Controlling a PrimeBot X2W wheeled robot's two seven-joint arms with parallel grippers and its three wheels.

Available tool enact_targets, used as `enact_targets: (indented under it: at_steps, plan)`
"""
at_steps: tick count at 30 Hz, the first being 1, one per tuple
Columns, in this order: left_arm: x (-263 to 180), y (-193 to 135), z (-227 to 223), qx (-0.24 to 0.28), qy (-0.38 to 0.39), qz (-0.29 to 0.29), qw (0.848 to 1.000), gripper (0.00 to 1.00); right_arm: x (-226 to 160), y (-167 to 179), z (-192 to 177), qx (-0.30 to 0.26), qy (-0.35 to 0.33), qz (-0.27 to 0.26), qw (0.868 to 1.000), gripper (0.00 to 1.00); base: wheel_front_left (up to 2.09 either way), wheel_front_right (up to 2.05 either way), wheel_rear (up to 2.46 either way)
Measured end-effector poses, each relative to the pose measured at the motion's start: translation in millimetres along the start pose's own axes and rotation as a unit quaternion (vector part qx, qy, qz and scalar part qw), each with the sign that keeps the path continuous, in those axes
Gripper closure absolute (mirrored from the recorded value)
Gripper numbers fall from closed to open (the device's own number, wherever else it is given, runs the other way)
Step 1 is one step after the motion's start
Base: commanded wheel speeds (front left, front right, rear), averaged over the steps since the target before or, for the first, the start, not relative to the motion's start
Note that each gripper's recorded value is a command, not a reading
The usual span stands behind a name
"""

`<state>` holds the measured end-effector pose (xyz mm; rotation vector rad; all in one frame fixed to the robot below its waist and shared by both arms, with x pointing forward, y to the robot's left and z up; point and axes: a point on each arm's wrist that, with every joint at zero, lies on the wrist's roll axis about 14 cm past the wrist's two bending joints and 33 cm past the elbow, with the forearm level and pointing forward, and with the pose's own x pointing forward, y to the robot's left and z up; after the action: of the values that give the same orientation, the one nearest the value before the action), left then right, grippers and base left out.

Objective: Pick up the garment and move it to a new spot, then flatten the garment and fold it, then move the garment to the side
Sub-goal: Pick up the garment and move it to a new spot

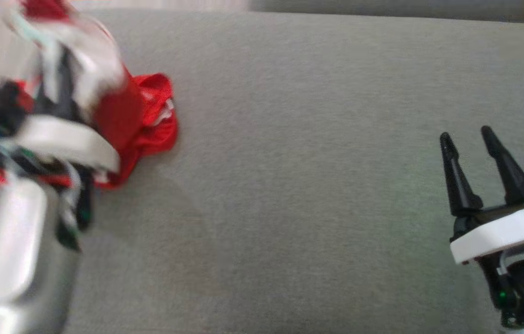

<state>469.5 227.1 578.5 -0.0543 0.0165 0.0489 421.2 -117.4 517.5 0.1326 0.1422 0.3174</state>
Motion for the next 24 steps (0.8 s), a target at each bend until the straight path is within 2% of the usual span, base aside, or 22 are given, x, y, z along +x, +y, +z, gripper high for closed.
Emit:
enact_targets:
  at_steps: [6, 9, 12, 13, 19, 24]
  plan:
    - [-22.5, -101.7, -50.1, -0.024, 0.075, -0.125, 0.989, 1.0, -29.2, -18.6, 2.3, 0.008, -0.01, -0.045, 0.999, 0.0, 0.0, 0.0, 0.0]
    - [-33.5, -156.5, -72.6, -0.024, 0.111, -0.199, 0.973, 1.0, -45.8, -32.1, 2.7, 0.01, -0.014, -0.073, 0.997, 0.0, 0.0, 0.0, 0.0]
    - [-48.4, -214.0, -92.7, -0.018, 0.142, -0.279, 0.95, 1.0, -63.1, -47.0, 2.6, 0.011, -0.017, -0.104, 0.994, 0.0, 0.0, 0.0, 0.0]
    - [-48.4, -214.0, -92.7, -0.018, 0.142, -0.279, 0.95, 1.0, -63.1, -47.0, 2.6, 0.011, -0.017, -0.104, 0.994, 0.0, 0.0, 0.0, 0.0]
    - [-71.0, -318.4, -105.5, 0.011, 0.156, -0.416, 0.896, 1.0, -96.5, -77.3, 0.8, 0.021, -0.028, -0.167, 0.985, 0.0, 0.0, 0.0, 0.0]
    - [-81.8, -362.9, -127.0, 0.034, 0.173, -0.483, 0.858, 1.0, -115.5, -94.2, -11.8, 0.039, -0.022, -0.21, 0.977, 0.0, 0.0, 0.0, 0.0]
